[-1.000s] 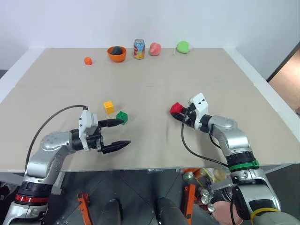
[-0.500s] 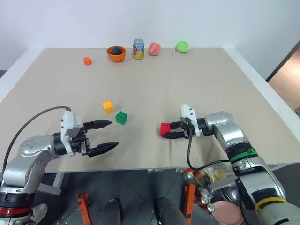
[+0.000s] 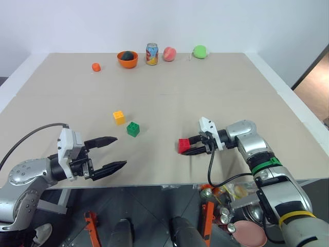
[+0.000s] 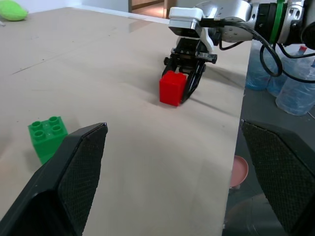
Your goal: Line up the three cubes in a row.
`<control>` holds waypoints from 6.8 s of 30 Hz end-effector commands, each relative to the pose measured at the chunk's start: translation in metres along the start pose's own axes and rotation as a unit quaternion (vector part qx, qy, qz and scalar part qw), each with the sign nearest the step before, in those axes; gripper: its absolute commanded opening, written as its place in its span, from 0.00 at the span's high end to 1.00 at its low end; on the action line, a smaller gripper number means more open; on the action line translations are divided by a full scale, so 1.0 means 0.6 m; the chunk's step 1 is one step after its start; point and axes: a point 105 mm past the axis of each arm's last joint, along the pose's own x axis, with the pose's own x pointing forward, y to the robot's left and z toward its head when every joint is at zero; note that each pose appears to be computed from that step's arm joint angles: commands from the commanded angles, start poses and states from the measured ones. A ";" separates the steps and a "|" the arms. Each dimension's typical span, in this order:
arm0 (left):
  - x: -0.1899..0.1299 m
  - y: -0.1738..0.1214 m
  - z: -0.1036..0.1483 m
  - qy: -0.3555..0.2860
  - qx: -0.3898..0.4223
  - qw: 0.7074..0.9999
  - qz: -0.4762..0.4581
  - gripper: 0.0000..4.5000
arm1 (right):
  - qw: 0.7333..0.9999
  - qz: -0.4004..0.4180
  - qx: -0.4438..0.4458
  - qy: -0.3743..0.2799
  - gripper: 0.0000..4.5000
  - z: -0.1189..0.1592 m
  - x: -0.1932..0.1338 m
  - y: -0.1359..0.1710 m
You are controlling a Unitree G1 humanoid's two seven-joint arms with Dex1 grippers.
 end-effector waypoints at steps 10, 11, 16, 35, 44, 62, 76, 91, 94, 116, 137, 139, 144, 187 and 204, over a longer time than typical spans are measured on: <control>0.008 -0.008 0.020 -0.012 0.019 1.000 -0.004 0.00 | 0.998 -0.027 -0.044 0.031 0.73 0.006 -0.041 -0.022; 0.009 -0.008 0.019 -0.012 0.018 1.000 -0.004 0.00 | 0.998 -0.028 -0.043 0.033 0.73 0.004 -0.041 -0.023; 0.010 -0.010 0.017 -0.012 0.017 1.000 -0.004 0.00 | 0.998 -0.033 -0.042 0.043 0.73 -0.005 -0.035 -0.025; 0.001 0.023 0.001 -0.015 -0.004 0.999 0.042 0.00 | 0.994 -0.036 -0.061 -0.078 0.01 0.119 -0.070 -0.030; 0.010 0.061 -0.033 -0.002 -0.047 0.996 0.080 0.00 | 0.991 -0.049 -0.021 -0.120 0.01 0.138 -0.099 0.036; 0.072 0.145 -0.083 0.028 -0.044 0.989 0.137 0.00 | 0.927 -0.215 0.080 -0.297 0.01 0.213 -0.054 0.100; 0.123 0.165 -0.100 0.048 -0.038 0.990 0.126 0.00 | 0.917 -0.239 0.119 -0.297 0.01 0.200 -0.036 0.125; 0.156 0.172 -0.103 0.055 0.005 0.991 0.120 0.72 | 0.911 -0.252 0.131 -0.300 0.00 0.196 -0.036 0.123; 0.168 0.158 -0.087 0.041 0.028 0.995 0.083 0.72 | 0.910 -0.253 0.132 -0.300 0.00 0.194 -0.039 0.124; 0.262 0.085 -0.084 0.096 0.117 0.965 -0.215 0.72 | 0.914 -0.293 0.180 -0.213 0.00 0.080 -0.163 0.175; 0.269 0.089 -0.113 0.115 0.097 0.970 -0.192 0.72 | 0.915 -0.304 0.183 -0.194 0.00 0.058 -0.157 0.171; 0.264 0.087 -0.118 0.119 0.090 0.969 -0.196 0.72 | 0.916 -0.301 0.181 -0.193 0.00 0.059 -0.157 0.170; 0.257 0.091 -0.119 0.117 0.065 0.972 -0.195 0.35 | 0.917 -0.300 0.179 -0.191 0.00 0.058 -0.157 0.166; -0.048 0.165 -0.083 0.044 -0.011 0.973 0.226 0.00 | 0.959 -0.160 0.083 -0.219 0.00 0.160 -0.089 0.113; 0.028 0.265 -0.101 0.080 -0.019 0.980 0.183 0.00 | 0.946 -0.212 0.090 -0.229 0.00 0.161 -0.091 0.133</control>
